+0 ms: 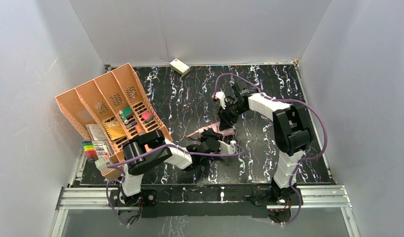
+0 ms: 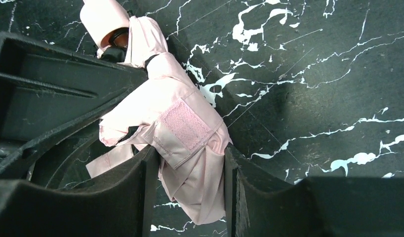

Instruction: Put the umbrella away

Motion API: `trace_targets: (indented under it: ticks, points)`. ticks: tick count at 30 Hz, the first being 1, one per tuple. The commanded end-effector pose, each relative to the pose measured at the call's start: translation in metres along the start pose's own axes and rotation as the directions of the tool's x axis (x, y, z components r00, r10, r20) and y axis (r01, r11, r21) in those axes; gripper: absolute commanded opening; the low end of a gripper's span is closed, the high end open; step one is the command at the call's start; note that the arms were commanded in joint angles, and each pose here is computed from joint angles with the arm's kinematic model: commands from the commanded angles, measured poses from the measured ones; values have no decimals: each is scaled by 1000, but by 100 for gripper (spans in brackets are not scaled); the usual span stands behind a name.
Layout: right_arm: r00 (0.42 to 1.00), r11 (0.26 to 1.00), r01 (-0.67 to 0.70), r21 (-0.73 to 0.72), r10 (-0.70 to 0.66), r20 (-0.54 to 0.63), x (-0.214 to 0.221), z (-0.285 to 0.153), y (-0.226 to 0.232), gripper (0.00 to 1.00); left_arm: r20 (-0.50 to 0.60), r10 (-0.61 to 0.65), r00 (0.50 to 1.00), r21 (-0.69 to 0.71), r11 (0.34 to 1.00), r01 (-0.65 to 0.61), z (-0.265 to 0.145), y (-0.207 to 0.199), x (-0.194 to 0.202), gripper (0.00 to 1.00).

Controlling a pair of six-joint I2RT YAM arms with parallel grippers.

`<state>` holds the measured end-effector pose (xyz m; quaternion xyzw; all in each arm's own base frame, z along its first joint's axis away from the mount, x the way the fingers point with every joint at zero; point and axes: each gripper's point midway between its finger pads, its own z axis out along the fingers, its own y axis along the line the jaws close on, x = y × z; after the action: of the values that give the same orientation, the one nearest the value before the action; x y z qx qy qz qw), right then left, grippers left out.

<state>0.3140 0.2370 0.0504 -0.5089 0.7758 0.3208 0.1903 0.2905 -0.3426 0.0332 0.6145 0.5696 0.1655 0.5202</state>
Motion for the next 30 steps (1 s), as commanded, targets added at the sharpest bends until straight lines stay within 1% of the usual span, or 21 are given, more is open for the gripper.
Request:
trace_targets:
  ticks: [1,2,3,6,8,12,16,18,19,20,22,24,27,29,30]
  points:
    - [987,986,8,164,19,-162,46,12,-19,43,-135,43,990,247,969,-9,-22,-56,49,45]
    - [986,983,11,181,20,-168,48,12,-19,42,-130,17,991,244,970,15,-24,-52,44,53]
    - [985,980,14,200,21,-173,50,12,-20,41,-124,-9,992,240,970,39,-26,-48,40,58]
    - [984,968,18,250,27,-175,55,12,-22,39,-112,-95,989,234,965,119,-36,-34,28,69]
    - [984,960,21,278,29,-173,58,12,-22,39,-98,-153,983,236,956,173,-44,-24,19,73]
    - [984,950,25,312,31,-174,64,12,-21,37,-83,-292,953,255,918,303,-69,-6,5,74]
    - [986,939,42,341,16,-164,66,12,-17,36,-28,-447,894,261,860,438,-98,18,-5,75]
    - [987,932,52,359,6,-160,68,12,-15,36,-18,-532,847,252,817,518,-105,36,-3,79]
    - [987,928,59,368,0,-158,69,12,-14,36,-18,-578,816,264,785,561,-106,44,0,80]
    - [988,924,66,377,-8,-154,70,12,-12,36,-20,-632,775,274,742,612,-106,54,3,80]
    - [989,919,78,387,-21,-149,73,13,-7,35,-25,-699,715,302,677,671,-100,71,10,81]
    - [990,916,86,392,-33,-139,75,14,-2,35,-11,-725,689,346,644,683,-94,83,11,81]
    - [990,904,104,415,-54,-130,79,16,5,34,1,-736,677,423,614,666,-78,96,11,83]
    - [989,889,126,441,-75,-131,82,16,9,34,-24,-748,663,481,573,664,-65,97,15,83]
    - [987,881,136,454,-83,-134,84,15,11,34,-32,-762,646,493,550,674,-58,102,18,84]
